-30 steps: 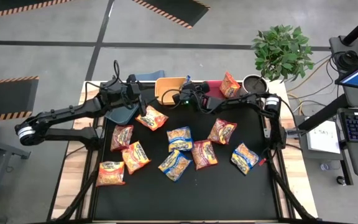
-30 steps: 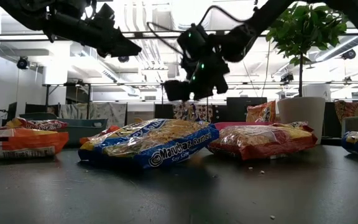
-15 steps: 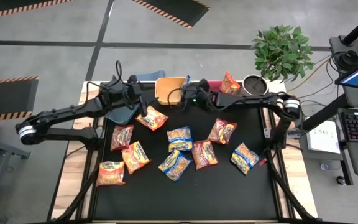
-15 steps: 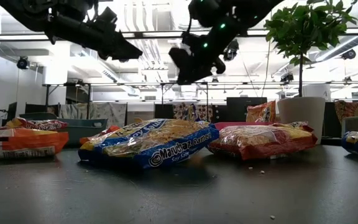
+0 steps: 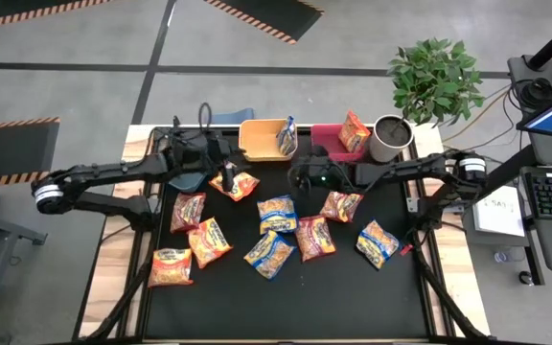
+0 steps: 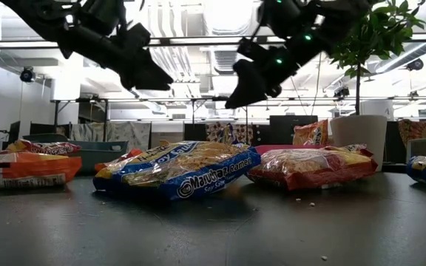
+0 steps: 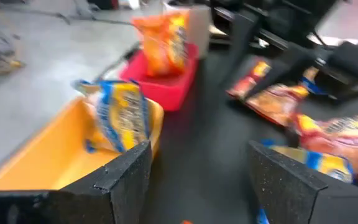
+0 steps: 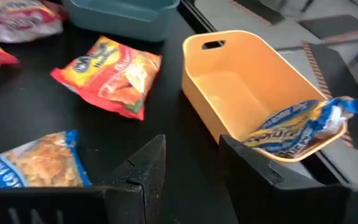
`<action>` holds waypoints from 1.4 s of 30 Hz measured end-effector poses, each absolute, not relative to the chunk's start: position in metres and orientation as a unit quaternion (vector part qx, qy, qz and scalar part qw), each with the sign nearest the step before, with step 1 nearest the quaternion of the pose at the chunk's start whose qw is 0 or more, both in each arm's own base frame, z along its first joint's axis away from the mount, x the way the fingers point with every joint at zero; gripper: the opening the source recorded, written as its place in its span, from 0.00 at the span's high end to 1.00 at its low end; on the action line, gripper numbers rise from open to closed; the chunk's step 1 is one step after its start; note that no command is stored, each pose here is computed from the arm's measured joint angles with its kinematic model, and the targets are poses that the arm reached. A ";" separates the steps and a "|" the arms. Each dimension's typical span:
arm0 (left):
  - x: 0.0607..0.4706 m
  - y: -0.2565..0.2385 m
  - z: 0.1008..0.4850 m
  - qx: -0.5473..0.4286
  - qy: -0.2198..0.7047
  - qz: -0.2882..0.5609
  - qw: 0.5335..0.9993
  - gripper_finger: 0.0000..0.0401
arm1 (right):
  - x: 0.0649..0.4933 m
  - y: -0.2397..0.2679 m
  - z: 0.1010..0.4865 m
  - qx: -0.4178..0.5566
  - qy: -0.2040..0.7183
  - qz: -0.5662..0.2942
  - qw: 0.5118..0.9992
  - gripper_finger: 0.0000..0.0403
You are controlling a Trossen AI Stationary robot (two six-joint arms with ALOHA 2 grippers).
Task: Sort Maruchan noodles
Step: Put the red noodle into the blue bin
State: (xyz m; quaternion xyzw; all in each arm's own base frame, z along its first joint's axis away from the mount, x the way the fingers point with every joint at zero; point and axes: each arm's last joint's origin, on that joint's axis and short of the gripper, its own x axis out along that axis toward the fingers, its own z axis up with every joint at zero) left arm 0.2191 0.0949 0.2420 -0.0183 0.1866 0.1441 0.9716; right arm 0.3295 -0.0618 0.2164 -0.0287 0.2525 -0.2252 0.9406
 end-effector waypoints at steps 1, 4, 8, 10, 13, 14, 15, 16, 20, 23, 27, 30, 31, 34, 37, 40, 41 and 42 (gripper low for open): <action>0.221 0.090 0.239 -0.025 0.197 0.133 0.971 0.40 | 0.325 -0.061 0.214 -0.029 0.250 -0.219 0.943 0.66; 0.227 0.073 0.233 -0.034 0.223 0.099 0.969 0.40 | 0.314 -0.059 0.212 -0.049 0.223 -0.204 0.952 0.67; 0.228 0.053 0.224 -0.035 0.280 0.056 0.958 0.41 | 0.303 -0.057 0.223 -0.088 0.177 -0.200 0.960 0.66; 0.229 0.044 0.224 -0.035 0.300 0.047 0.952 0.41 | 0.299 -0.056 0.233 -0.107 0.161 -0.200 0.961 0.66; 0.231 0.033 0.225 -0.028 0.317 0.040 0.947 0.42 | 0.293 -0.055 0.248 -0.131 0.138 -0.193 0.963 0.67; 0.231 0.030 0.225 -0.026 0.324 0.034 0.945 0.42 | 0.291 -0.054 0.252 -0.139 0.129 -0.187 0.964 0.67; 0.231 0.028 0.225 -0.024 0.328 0.029 0.944 0.42 | 0.289 -0.054 0.256 -0.148 0.121 -0.183 0.964 0.68; 0.231 0.026 0.225 -0.023 0.330 0.024 0.943 0.43 | 0.287 -0.053 0.260 -0.156 0.116 -0.177 0.965 0.68; 0.231 0.024 0.224 -0.030 0.336 0.024 0.941 0.43 | 0.279 -0.051 0.273 -0.188 0.099 -0.174 0.961 0.69; 0.230 0.025 0.222 -0.037 0.347 0.050 0.936 0.43 | 0.273 -0.050 0.280 -0.197 0.083 -0.154 0.965 0.69; 0.232 0.027 0.215 -0.047 0.363 0.087 0.926 0.43 | 0.267 -0.046 0.283 -0.203 0.068 -0.116 0.970 0.69; 0.237 0.028 0.208 -0.052 0.372 0.109 0.920 0.43 | 0.263 -0.046 0.284 -0.205 0.066 -0.115 0.970 0.69; 0.239 0.028 0.205 -0.054 0.378 0.112 0.917 0.43 | 0.263 -0.046 0.284 -0.205 0.062 -0.117 0.970 0.69; 0.244 0.028 0.194 -0.054 0.398 0.113 0.909 0.43 | 0.261 -0.046 0.283 -0.205 0.064 -0.119 0.969 0.70; 0.249 0.028 0.187 -0.054 0.414 0.110 0.902 0.43 | 0.260 -0.046 0.283 -0.205 0.066 -0.120 0.969 0.70; 0.255 0.027 0.185 -0.059 0.421 0.098 0.900 0.43 | 0.260 -0.047 0.282 -0.205 0.067 -0.123 0.969 0.70; 0.258 0.026 0.184 -0.061 0.423 0.091 0.899 0.43 | 0.260 -0.047 0.282 -0.205 0.068 -0.123 0.969 0.69; 0.258 0.026 0.183 -0.064 0.429 0.084 0.897 0.43 | 0.260 -0.047 0.281 -0.205 0.069 -0.123 0.969 0.69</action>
